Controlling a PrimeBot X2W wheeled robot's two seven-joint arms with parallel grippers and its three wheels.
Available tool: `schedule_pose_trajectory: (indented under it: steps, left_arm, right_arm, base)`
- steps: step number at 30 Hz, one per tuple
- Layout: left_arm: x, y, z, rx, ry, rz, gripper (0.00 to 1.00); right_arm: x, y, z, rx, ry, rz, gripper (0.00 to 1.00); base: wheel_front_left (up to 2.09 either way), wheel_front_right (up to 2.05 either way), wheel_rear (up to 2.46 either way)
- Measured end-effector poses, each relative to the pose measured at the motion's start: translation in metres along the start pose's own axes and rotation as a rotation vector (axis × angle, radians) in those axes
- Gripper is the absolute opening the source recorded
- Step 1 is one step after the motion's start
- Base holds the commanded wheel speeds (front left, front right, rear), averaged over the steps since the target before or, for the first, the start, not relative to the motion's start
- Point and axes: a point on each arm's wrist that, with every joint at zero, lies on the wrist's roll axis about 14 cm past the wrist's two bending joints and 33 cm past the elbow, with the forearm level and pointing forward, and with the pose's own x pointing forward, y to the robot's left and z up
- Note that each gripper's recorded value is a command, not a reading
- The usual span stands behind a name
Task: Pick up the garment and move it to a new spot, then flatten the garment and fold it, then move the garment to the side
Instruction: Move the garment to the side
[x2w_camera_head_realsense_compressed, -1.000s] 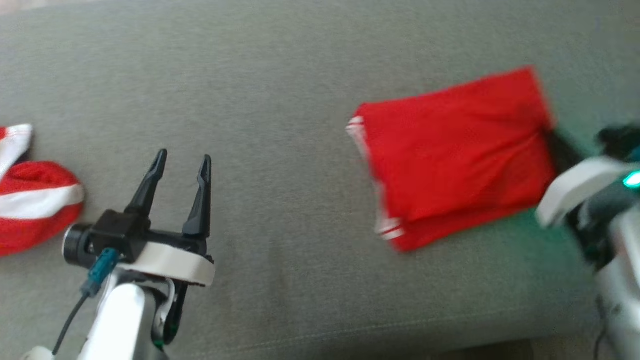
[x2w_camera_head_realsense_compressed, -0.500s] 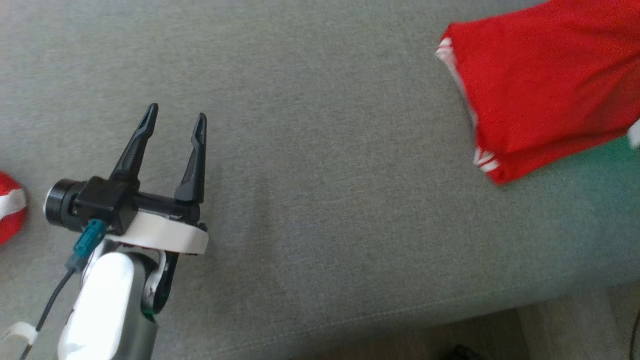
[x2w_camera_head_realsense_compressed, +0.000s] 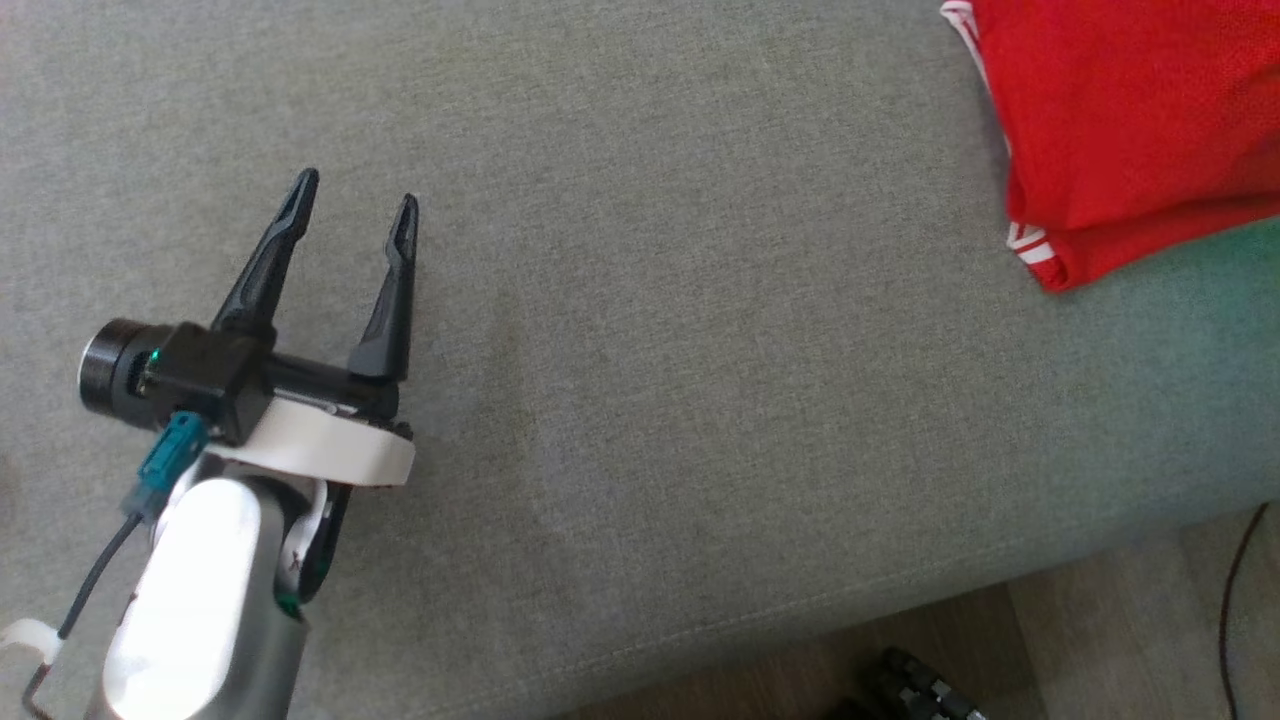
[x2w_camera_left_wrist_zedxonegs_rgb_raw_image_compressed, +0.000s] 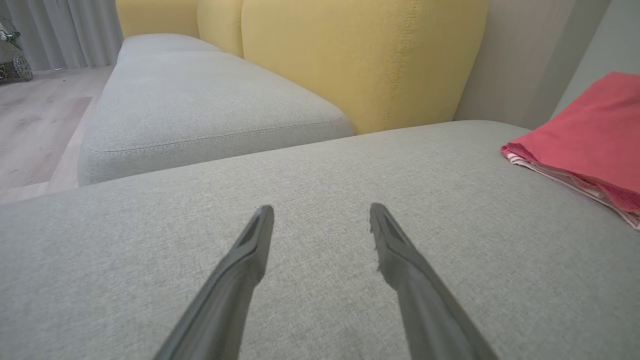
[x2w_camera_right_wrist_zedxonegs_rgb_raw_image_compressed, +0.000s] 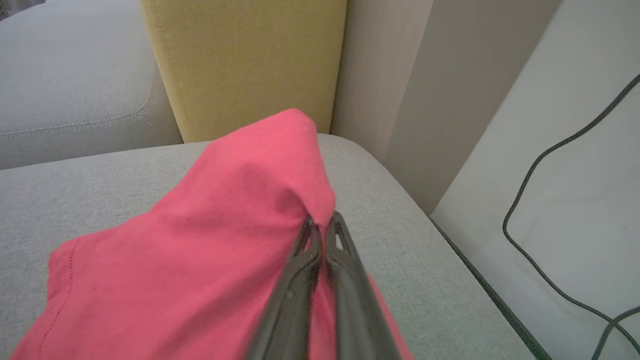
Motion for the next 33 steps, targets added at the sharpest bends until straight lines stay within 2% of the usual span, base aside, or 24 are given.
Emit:
schedule_pose_trajectory:
  steps: [6,7,8,9,11,12,20,25,33]
  left_arm:
    - [0.000,0.000,-0.002,0.001,0.004,-0.002,1.00]
    - [0.000,0.001,-0.002,0.002,0.004,-0.002,1.00]
    - [0.000,0.001,-0.002,0.003,0.004,-0.001,1.00]
    - [0.000,0.001,-0.001,0.003,0.004,0.000,1.00]
    - [0.000,0.002,-0.001,0.004,0.003,0.002,1.00]
    - [0.000,0.002,-0.001,0.005,0.003,0.003,1.00]
    - [-0.001,0.004,0.007,0.017,-0.009,0.015,1.00]
    - [-0.007,0.004,0.020,0.016,-0.031,0.033,1.00]
    - [-0.037,0.008,0.031,0.006,-0.028,0.102,1.00]
  right_arm:
    - [0.006,-0.011,0.003,-0.006,0.000,-0.046,0.00]
    - [0.006,-0.012,0.001,-0.005,0.006,-0.051,0.05]
    - [0.007,-0.011,0.000,-0.007,0.011,-0.052,0.46]
    - [0.007,-0.010,-0.001,-0.008,0.013,-0.052,0.67]
    - [0.008,-0.008,-0.002,0.002,0.017,-0.051,0.96]
    - [0.009,-0.006,-0.004,0.006,0.019,-0.050,1.00]
    - [0.003,0.000,0.011,0.012,-0.053,-0.041,1.00]
    - [-0.014,0.024,0.027,0.035,-0.160,0.014,1.00]
    - [-0.063,0.081,0.018,0.108,-0.248,0.143,1.00]
  base:
    - [0.00,0.00,0.00]
    - [0.00,0.00,0.00]
    - [0.00,0.00,0.00]
    - [0.00,0.00,0.00]
    - [0.00,0.00,0.00]
    - [0.00,0.00,0.00]
    - [0.00,0.00,0.00]
    - [0.00,0.00,0.00]
    - [0.00,0.00,0.00]
